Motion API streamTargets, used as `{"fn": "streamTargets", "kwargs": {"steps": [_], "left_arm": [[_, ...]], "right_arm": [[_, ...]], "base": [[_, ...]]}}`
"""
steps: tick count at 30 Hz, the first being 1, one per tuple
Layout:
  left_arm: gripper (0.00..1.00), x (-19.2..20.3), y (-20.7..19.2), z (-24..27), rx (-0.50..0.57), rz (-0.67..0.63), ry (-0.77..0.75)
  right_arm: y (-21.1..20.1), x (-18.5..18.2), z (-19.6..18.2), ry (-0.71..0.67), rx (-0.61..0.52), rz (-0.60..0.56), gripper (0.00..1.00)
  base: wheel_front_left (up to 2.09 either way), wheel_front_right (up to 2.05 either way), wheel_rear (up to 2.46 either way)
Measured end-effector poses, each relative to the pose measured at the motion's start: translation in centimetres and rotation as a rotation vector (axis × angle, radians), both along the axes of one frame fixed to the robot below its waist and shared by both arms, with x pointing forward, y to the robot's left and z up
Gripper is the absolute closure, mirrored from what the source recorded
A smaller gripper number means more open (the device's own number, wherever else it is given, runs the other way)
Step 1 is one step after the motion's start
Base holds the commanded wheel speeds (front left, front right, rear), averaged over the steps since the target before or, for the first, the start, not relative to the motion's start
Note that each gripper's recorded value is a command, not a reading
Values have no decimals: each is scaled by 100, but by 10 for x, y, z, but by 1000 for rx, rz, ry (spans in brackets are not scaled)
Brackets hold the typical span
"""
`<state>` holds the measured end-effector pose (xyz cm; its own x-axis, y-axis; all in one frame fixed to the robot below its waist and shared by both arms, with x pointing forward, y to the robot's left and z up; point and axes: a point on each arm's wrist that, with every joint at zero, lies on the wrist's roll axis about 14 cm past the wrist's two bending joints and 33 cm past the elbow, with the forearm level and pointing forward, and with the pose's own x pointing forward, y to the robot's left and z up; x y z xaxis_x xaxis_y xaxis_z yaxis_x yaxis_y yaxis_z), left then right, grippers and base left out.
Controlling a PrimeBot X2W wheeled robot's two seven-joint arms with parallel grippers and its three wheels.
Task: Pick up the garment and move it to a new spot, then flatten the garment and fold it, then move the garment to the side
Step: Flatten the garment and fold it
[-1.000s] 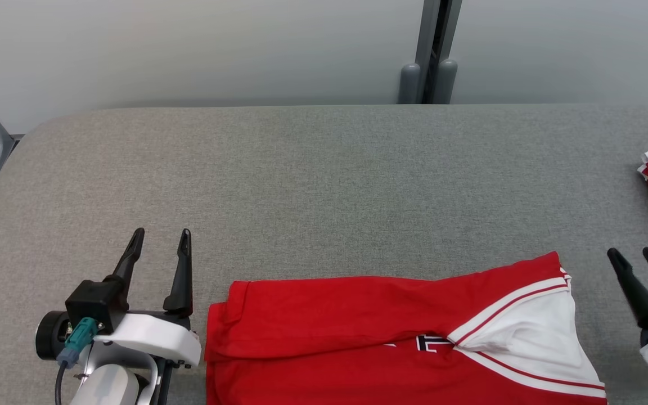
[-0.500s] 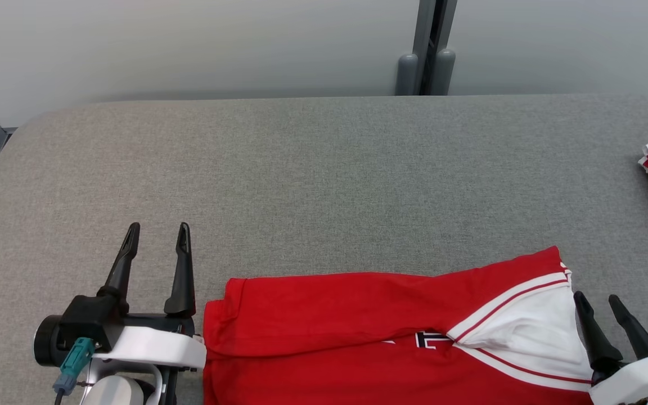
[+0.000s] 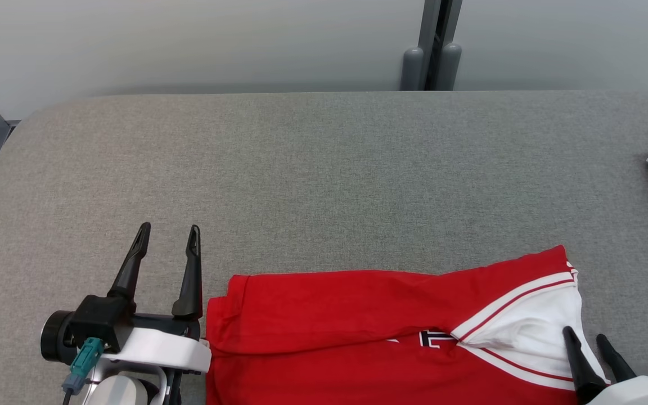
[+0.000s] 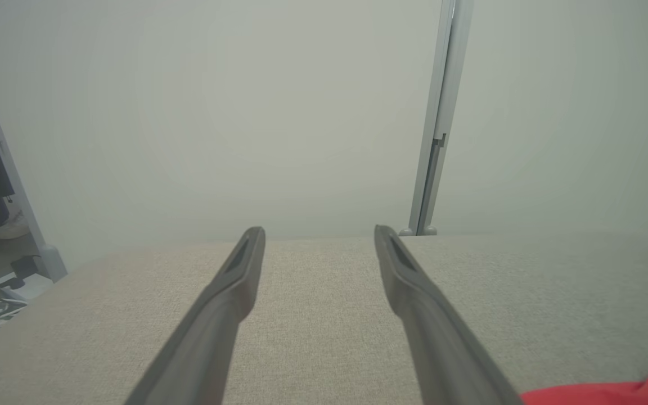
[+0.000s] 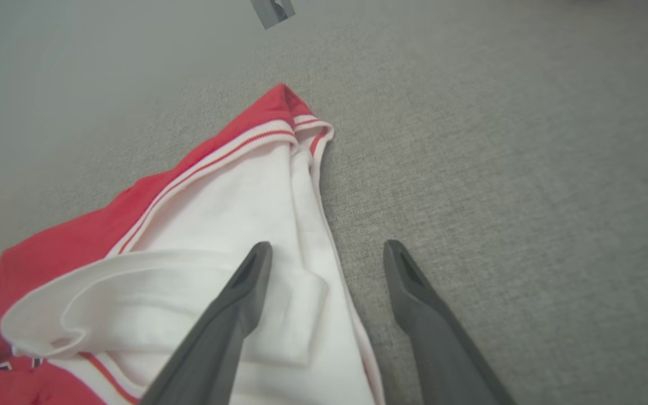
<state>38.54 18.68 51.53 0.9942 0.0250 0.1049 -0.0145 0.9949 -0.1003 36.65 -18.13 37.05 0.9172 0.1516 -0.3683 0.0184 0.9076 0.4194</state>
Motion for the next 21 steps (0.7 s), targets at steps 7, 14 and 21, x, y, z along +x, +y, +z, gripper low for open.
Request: {"fn": "streamTargets", "kwargs": {"steps": [7, 14, 21], "left_arm": [[0, 0, 1, -2, 7, -1, 5], [0, 0, 2, -2, 13, -1, 5], [0, 1, 3, 0, 14, 0, -1]], "right_arm": [[15, 0, -9, 32, 33, 15, 0], [17, 1, -12, 51, 31, 42, 79], [19, 4, -10, 44, 15, 65, 100]], "base": [[0, 0, 0], [0, 0, 0], [0, 0, 0]]}}
